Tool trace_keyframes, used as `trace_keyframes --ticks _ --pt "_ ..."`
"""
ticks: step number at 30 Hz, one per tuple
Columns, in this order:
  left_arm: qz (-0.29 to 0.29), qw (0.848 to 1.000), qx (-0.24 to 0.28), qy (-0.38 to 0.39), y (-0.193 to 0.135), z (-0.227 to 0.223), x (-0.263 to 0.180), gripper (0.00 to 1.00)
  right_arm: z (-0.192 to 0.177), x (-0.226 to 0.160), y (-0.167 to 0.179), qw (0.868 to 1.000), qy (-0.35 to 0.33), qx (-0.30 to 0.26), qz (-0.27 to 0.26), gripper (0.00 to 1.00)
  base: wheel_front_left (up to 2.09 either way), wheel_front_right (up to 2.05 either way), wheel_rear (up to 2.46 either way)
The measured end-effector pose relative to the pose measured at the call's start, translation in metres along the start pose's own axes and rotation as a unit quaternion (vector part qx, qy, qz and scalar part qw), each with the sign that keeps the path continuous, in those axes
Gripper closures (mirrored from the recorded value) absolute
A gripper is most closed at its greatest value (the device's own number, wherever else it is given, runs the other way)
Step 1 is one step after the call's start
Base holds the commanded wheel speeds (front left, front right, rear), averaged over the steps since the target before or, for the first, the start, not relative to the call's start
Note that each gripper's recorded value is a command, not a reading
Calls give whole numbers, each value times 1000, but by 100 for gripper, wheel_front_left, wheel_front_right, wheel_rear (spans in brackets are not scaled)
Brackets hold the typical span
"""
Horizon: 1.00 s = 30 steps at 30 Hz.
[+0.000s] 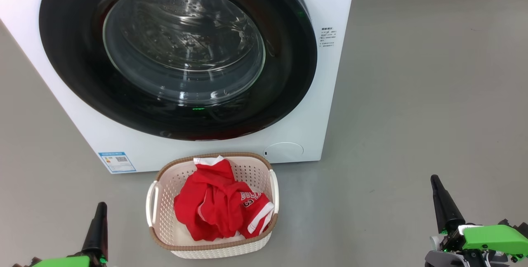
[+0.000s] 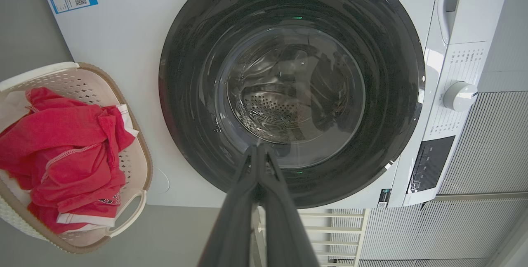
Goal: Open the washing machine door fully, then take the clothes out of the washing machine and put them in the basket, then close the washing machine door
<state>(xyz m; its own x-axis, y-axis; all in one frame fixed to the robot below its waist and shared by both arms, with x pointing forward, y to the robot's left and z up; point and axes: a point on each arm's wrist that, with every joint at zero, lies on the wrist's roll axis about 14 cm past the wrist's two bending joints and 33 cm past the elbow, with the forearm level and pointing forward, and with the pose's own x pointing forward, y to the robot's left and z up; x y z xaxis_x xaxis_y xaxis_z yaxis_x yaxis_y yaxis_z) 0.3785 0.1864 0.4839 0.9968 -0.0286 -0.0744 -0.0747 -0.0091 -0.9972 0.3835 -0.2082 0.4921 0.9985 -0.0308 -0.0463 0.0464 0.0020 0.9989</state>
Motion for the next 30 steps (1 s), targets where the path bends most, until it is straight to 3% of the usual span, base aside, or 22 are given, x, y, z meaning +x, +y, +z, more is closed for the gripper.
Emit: trace_keyframes --ticks 30 --pt "0 1000 0 0 0 0 0 100 0 0 0 1000 0 0 0 100 0 0 0"
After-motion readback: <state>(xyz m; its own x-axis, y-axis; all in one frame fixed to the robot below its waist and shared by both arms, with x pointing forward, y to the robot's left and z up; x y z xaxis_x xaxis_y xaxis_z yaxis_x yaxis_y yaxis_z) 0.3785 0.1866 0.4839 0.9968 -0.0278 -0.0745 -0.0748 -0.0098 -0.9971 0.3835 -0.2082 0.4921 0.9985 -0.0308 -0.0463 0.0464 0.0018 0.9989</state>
